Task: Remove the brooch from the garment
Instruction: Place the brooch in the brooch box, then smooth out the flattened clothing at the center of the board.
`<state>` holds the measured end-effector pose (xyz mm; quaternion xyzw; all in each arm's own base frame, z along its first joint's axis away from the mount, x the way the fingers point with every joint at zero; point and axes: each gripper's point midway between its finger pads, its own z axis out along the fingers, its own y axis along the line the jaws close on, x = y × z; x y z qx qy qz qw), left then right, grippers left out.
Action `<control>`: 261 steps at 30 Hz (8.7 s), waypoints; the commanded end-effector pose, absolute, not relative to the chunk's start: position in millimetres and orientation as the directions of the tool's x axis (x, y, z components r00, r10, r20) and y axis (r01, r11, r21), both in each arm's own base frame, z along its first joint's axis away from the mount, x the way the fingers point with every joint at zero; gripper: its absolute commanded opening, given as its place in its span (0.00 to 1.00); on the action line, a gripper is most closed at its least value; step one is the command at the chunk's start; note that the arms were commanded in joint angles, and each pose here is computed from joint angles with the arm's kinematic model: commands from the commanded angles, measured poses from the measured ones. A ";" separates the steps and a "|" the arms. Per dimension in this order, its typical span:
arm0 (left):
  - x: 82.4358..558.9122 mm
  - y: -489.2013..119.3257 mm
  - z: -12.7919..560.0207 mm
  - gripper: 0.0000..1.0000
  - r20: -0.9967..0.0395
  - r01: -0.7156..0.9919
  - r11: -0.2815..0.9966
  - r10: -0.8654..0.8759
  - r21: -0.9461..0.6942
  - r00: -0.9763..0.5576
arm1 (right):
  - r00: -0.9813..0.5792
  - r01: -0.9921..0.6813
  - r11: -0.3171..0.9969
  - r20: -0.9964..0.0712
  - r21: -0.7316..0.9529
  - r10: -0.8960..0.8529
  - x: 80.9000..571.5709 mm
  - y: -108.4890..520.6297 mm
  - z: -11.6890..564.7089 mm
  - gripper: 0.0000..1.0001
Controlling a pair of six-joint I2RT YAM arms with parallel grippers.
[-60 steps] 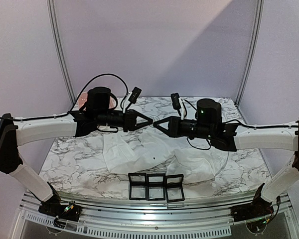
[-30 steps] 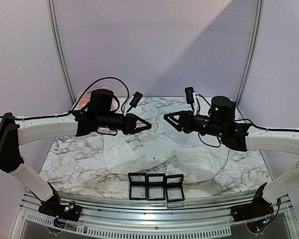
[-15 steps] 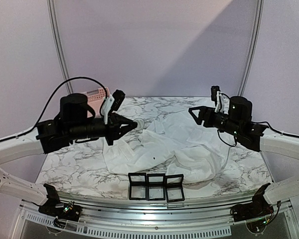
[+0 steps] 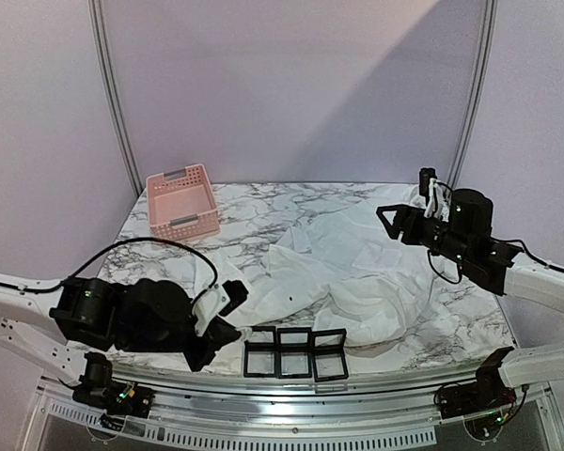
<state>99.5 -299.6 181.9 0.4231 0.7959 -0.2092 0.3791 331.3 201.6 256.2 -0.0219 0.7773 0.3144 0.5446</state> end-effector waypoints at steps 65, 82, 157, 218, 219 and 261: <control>133.7 -312.2 75.5 0.06 -0.523 0.765 0.550 0.784 0.334 -0.335 | -0.422 -0.271 0.826 -0.832 0.495 0.360 333.2 180.1 240.0 0.74; 139.8 -313.9 70.3 0.08 -0.517 0.763 0.551 0.786 0.338 -0.339 | -0.426 -0.269 0.825 -0.830 0.497 0.361 333.3 179.3 238.3 0.74; 251.9 -320.7 213.4 0.95 -0.734 0.674 0.664 0.273 -0.323 -0.621 | -0.607 -0.361 0.855 -0.790 0.371 0.086 313.3 194.3 207.6 0.82; 350.5 -336.5 71.0 0.99 -0.469 0.450 0.760 0.217 -0.469 -0.856 | -0.608 -0.613 0.753 -0.751 0.238 -0.258 313.6 343.3 160.3 0.69; 350.6 -336.6 70.2 0.98 -0.468 0.450 0.760 0.218 -0.469 -0.856 | -0.620 -0.589 0.776 -0.742 0.225 -0.255 318.7 333.9 157.4 0.70; 389.6 -314.7 86.2 0.00 -0.488 0.429 0.746 0.161 -0.509 -0.858 | -0.802 -0.370 0.883 -0.580 0.289 -0.146 320.8 278.1 86.8 0.51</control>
